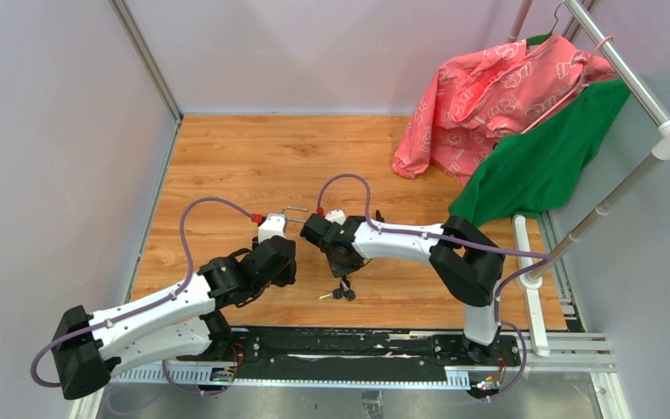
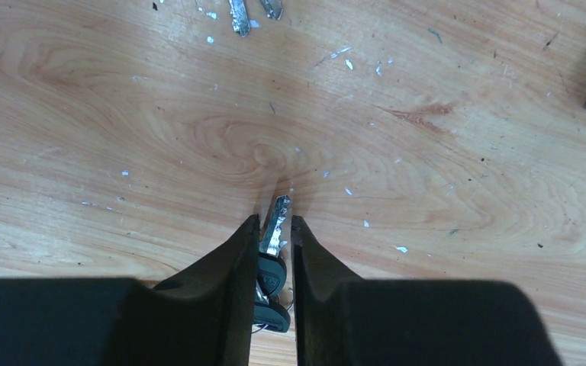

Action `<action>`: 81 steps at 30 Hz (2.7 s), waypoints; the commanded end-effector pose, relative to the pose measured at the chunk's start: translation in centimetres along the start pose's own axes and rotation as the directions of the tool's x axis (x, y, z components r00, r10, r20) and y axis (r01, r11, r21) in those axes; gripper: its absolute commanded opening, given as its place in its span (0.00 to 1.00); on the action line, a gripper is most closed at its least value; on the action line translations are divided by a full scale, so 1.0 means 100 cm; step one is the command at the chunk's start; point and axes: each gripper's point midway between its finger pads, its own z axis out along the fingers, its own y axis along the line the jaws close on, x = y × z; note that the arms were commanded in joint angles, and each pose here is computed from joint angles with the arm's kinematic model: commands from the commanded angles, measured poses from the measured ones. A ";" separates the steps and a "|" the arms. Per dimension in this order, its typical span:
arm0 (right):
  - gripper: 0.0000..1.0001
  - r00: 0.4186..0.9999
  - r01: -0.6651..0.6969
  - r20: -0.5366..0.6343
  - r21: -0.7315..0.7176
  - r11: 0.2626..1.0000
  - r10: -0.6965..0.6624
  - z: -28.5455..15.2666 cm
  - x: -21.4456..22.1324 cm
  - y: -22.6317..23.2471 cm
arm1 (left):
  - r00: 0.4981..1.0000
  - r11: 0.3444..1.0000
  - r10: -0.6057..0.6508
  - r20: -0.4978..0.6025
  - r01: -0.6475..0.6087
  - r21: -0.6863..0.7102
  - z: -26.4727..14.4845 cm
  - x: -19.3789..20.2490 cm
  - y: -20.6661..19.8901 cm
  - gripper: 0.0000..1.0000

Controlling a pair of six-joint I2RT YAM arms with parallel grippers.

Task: Unlock with the key

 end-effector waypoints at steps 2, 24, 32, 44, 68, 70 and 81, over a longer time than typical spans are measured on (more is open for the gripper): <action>0.20 0.997 -0.047 -0.067 0.043 0.998 0.050 0.015 0.021 -0.015 | 1.000 1.000 -0.021 0.012 0.021 -0.018 0.003 -0.002 0.003 0.54; 0.00 0.981 -0.096 0.150 -0.195 0.976 0.126 -0.022 -0.020 -0.016 | 0.995 0.941 0.013 0.100 -0.046 0.335 -0.030 -0.017 -0.053 0.50; 0.00 0.945 -0.065 0.289 -0.299 0.952 0.155 -0.064 -0.042 -0.013 | 0.988 0.932 -0.016 0.155 -0.042 0.360 -0.037 -0.031 -0.056 0.50; 0.00 0.908 -0.040 0.380 -0.348 0.937 0.180 -0.091 -0.055 -0.015 | 0.977 0.924 -0.037 0.212 -0.048 0.380 -0.043 -0.042 -0.058 0.50; 0.59 0.883 0.468 0.037 -0.132 0.874 -0.467 -0.005 -0.035 0.010 | 0.972 0.960 -0.064 0.225 -0.002 0.280 -0.036 -0.034 -0.029 0.50; 0.57 0.878 0.477 0.028 -0.123 0.870 -0.478 0.001 -0.035 0.009 | 0.972 0.961 -0.063 0.226 -0.003 0.277 -0.036 -0.034 -0.028 0.50; 0.28 0.878 0.471 -0.027 -0.128 0.873 -0.478 0.027 -0.029 -0.001 | 0.972 0.962 -0.060 0.227 -0.004 0.273 -0.035 -0.035 -0.028 0.49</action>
